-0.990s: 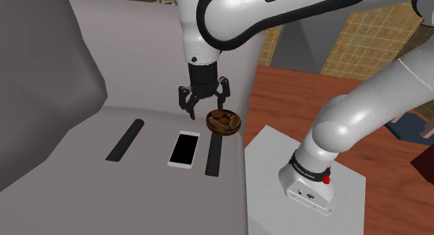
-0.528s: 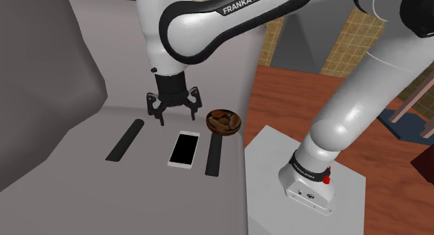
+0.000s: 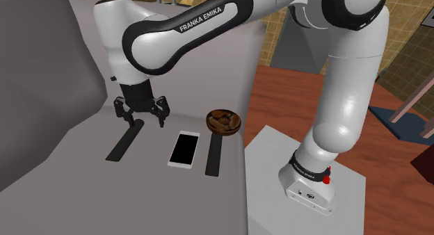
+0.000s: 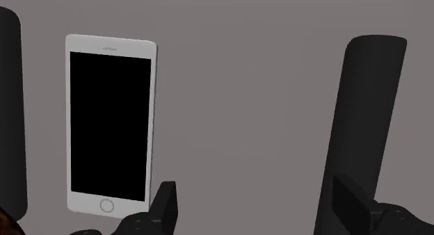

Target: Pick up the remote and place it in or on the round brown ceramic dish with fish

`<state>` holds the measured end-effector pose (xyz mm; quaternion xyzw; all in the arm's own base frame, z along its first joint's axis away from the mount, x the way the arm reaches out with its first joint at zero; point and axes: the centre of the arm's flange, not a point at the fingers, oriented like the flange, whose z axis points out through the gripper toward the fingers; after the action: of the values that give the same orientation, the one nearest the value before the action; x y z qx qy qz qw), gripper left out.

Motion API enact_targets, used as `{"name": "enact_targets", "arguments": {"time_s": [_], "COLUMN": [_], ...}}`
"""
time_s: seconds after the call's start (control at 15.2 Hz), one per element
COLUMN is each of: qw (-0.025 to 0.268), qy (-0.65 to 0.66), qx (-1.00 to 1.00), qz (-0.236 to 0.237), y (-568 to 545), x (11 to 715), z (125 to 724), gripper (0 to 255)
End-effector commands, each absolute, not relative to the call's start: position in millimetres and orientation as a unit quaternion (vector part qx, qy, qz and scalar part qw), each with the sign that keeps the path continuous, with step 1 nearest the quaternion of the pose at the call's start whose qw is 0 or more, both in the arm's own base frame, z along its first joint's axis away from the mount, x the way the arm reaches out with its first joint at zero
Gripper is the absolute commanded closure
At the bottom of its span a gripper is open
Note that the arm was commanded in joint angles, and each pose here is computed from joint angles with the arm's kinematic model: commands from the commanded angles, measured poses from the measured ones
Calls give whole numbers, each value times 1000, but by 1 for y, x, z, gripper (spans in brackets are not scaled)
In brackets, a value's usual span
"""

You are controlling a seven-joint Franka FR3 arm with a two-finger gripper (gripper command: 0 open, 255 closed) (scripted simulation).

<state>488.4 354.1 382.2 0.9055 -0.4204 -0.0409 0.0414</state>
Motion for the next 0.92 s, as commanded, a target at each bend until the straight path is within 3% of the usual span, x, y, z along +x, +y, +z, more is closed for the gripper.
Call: {"name": "enact_targets", "arguments": {"time_s": [0.0, 0.33, 0.86], "qw": [43, 44, 44], "qy": [-449, -512, -513], "qx": [892, 857, 857], "qz": [-34, -20, -20], "y": [366, 388, 386], "x": [508, 565, 563], "z": [375, 355, 314], "gripper": [0, 0, 0]}}
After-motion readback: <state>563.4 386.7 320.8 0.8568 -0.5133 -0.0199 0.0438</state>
